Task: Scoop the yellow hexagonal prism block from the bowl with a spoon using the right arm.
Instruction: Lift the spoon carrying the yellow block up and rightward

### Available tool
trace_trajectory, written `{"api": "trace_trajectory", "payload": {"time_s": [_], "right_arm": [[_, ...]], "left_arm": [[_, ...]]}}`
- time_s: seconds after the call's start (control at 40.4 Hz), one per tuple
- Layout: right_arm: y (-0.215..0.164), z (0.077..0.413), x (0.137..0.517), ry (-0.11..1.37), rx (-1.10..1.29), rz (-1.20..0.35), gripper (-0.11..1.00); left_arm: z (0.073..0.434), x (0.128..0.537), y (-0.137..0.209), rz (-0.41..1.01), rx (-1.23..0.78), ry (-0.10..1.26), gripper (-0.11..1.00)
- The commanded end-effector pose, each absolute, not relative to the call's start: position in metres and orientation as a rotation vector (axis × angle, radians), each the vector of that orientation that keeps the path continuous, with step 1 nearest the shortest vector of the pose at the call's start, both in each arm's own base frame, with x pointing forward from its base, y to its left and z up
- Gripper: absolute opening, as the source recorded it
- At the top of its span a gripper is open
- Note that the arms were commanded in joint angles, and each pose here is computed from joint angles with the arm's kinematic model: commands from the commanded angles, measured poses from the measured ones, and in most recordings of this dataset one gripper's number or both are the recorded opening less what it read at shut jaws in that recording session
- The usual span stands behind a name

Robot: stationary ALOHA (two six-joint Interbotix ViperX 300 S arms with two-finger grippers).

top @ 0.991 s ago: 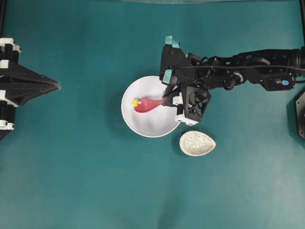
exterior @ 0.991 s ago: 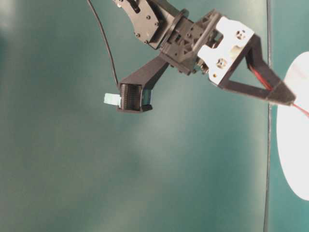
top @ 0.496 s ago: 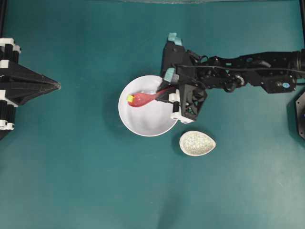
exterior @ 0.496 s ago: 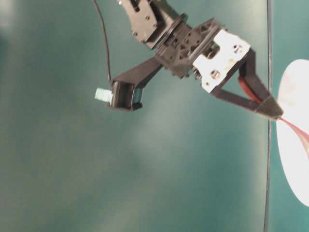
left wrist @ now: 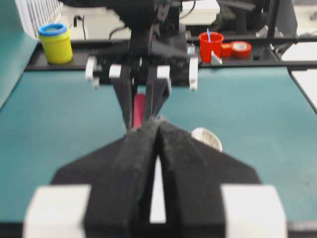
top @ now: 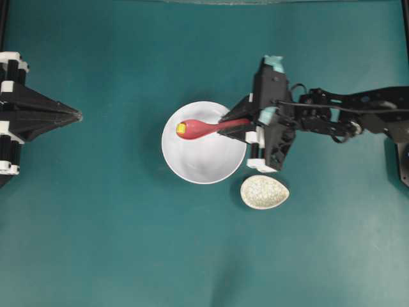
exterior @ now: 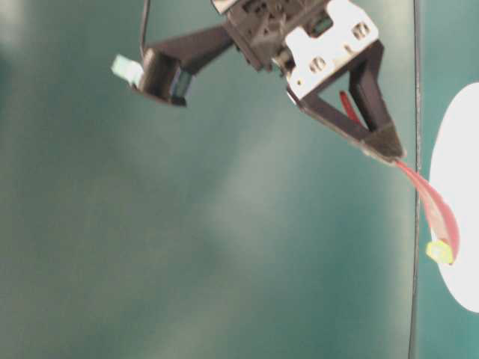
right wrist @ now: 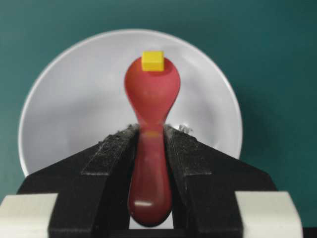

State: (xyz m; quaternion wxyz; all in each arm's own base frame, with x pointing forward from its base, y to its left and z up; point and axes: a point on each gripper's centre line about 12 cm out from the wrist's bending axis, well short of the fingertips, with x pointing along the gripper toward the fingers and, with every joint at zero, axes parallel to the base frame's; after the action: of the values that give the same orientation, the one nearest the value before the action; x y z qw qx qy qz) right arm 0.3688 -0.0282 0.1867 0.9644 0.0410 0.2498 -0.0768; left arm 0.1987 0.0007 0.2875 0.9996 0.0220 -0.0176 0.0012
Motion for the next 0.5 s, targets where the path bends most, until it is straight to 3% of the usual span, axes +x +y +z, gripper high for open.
{"api": "trace_trajectory", "payload": {"time_s": [0.0,0.471], "right_arm": [[-0.024,0.205,0.365,0.420,0.070,-0.159,0.25],[-0.010,0.239,0.310,0.198,0.042,-0.159,0.25]], "left_arm": [[0.298,0.200,0.001,0.004,0.043,-0.047,-0.01],[0.303,0.190,0.001,0.004,0.044,-0.034,-0.01]]}}
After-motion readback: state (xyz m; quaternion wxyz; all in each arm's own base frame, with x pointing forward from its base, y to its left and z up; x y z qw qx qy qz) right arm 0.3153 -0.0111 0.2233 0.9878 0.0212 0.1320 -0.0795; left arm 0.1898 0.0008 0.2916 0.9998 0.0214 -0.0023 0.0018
